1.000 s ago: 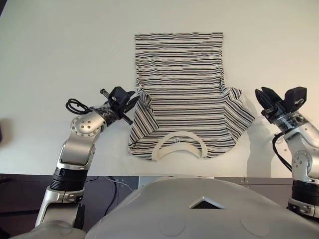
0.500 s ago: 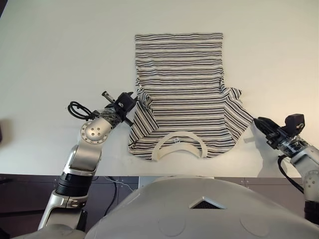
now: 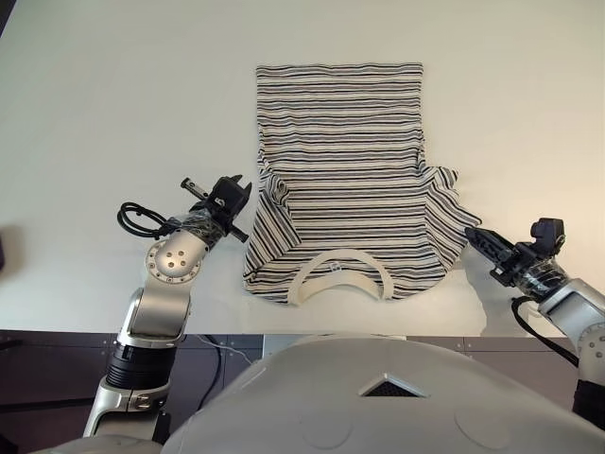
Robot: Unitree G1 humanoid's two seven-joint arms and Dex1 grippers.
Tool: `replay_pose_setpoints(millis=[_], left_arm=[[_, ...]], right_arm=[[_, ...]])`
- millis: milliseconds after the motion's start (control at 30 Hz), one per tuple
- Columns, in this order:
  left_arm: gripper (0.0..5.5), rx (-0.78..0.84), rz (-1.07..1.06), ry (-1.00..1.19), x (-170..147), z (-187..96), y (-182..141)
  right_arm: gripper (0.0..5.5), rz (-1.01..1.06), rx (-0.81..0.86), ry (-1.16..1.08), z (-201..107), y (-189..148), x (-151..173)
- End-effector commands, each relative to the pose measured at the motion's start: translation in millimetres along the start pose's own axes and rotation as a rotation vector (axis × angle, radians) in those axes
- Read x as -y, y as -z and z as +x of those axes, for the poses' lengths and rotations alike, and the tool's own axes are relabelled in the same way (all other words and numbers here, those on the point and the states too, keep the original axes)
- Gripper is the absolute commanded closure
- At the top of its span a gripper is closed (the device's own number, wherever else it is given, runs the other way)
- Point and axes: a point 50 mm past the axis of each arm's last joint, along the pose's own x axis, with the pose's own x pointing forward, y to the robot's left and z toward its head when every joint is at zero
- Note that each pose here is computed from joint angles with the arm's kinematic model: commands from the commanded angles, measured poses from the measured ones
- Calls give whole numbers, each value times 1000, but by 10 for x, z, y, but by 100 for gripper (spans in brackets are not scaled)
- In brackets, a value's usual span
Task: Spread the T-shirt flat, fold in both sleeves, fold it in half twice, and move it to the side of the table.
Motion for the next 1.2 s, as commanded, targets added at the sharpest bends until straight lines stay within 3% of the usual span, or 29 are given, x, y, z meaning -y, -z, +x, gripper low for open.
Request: replay_pose_setpoints(millis=[33,233,400,633,800,1000,1200], left_arm=[[463,-4,-2,-8,-27,-17,-17],[463,-9,-4,-5,-15,-21,-12],[457,-11,-3,-8,-25,-26,-14],[457,-19,-7,-69,-192,-87,5],[457,-14,2,-74,-238,-117,-37],[457,-2,22,-43,-197,-93,-83],[457,16,56,-7,-204,-43,-138]], right_arm=[[448,-5,30,28,12,-52,25],[448,-19,47,57,33,-75,66],[536,-24,47,37,42,-67,31],[539,-105,109,45,63,-237,22],[539,-233,134,-116,80,-389,-307],[539,-338,47,-282,198,-274,-746],[539,-409,-65,-309,312,-74,-851]])
